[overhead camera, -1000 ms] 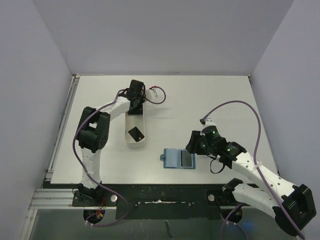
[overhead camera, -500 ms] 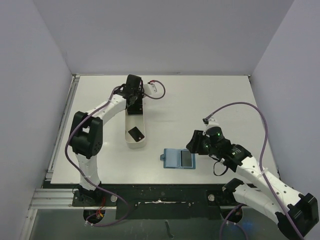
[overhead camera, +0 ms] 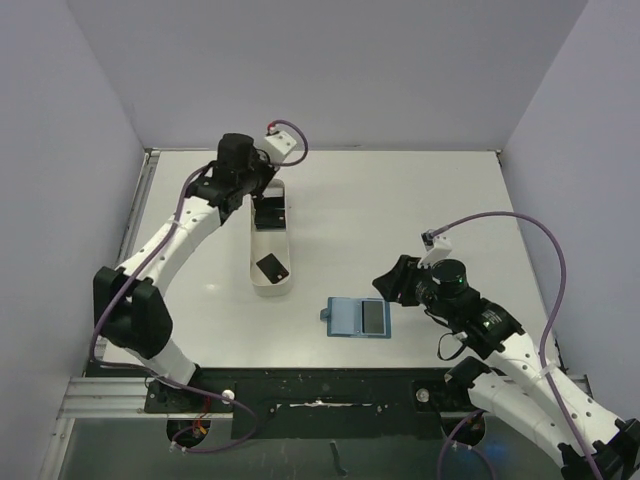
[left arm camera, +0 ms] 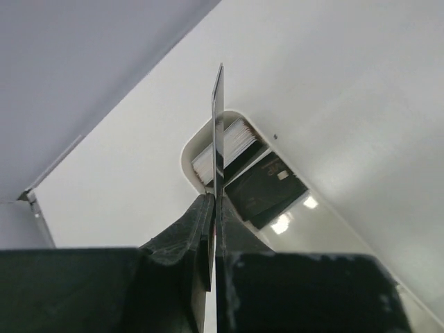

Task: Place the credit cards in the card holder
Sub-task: Pick up the credit card from the storage box.

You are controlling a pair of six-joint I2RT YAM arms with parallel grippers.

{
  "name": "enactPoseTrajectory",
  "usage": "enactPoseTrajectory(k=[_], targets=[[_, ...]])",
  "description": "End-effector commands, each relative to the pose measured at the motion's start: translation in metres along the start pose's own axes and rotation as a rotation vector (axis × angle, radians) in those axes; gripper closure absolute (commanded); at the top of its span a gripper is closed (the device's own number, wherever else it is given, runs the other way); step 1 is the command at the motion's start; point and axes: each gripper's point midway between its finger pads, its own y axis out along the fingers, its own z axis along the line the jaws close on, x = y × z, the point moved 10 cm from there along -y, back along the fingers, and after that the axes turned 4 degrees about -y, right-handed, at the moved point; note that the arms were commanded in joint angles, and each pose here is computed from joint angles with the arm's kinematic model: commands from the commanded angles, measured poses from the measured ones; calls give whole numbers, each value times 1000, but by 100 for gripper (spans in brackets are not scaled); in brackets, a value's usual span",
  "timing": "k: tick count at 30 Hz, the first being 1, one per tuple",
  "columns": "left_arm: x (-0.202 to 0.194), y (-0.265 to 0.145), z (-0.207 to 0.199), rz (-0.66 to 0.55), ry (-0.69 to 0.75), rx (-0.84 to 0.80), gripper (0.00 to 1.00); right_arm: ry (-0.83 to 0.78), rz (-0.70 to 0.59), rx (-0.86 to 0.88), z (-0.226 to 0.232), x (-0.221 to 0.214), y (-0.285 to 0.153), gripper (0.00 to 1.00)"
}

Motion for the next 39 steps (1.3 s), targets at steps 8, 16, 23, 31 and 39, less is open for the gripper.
enactPoseTrajectory(k=[8, 16, 23, 31, 39], targets=[[13, -96, -56, -365, -650, -537, 100, 4, -151, 284, 32, 27, -12, 54], [-17, -138, -97, -393, -895, -887, 100, 53, -209, 420, 51, 43, -14, 56], [-47, -163, -128, -383, -1067, -1084, 100, 99, -214, 516, 66, 54, -9, 72], [-62, -168, -163, -293, -1132, -1212, 100, 125, -175, 591, 77, 60, 3, 63], [-64, -168, -169, -290, -1145, -1262, 100, 140, -131, 654, 83, 58, 11, 67]])
